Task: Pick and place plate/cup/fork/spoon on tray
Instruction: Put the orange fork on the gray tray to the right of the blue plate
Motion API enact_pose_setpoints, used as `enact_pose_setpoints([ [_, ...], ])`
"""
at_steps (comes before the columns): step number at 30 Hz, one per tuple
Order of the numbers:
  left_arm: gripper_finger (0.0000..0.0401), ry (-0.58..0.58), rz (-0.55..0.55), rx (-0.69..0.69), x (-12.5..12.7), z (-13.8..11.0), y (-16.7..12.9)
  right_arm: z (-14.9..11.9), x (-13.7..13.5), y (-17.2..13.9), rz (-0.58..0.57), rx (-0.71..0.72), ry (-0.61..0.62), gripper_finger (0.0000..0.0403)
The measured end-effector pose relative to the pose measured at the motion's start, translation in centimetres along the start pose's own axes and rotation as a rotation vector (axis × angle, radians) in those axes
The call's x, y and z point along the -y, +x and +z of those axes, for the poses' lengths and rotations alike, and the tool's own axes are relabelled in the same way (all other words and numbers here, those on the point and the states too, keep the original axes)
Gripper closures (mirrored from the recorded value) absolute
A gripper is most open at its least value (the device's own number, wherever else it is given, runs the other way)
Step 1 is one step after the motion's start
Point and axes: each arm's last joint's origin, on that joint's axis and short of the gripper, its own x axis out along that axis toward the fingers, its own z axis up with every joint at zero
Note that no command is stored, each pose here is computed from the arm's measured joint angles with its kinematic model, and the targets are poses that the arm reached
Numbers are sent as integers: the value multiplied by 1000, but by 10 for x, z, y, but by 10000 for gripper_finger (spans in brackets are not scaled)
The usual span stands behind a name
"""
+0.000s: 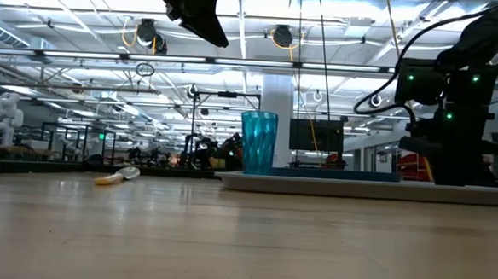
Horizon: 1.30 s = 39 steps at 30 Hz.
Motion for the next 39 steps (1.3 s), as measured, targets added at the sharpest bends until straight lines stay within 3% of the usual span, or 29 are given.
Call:
enact_pose_setpoints([
  [11, 274, 6, -5, 2, 1, 0, -1, 4, -7, 0, 79, 30, 38, 335],
  [39, 274, 39, -12, -40, 3, -5, -2, 5, -11, -3, 152, 38, 42, 335],
])
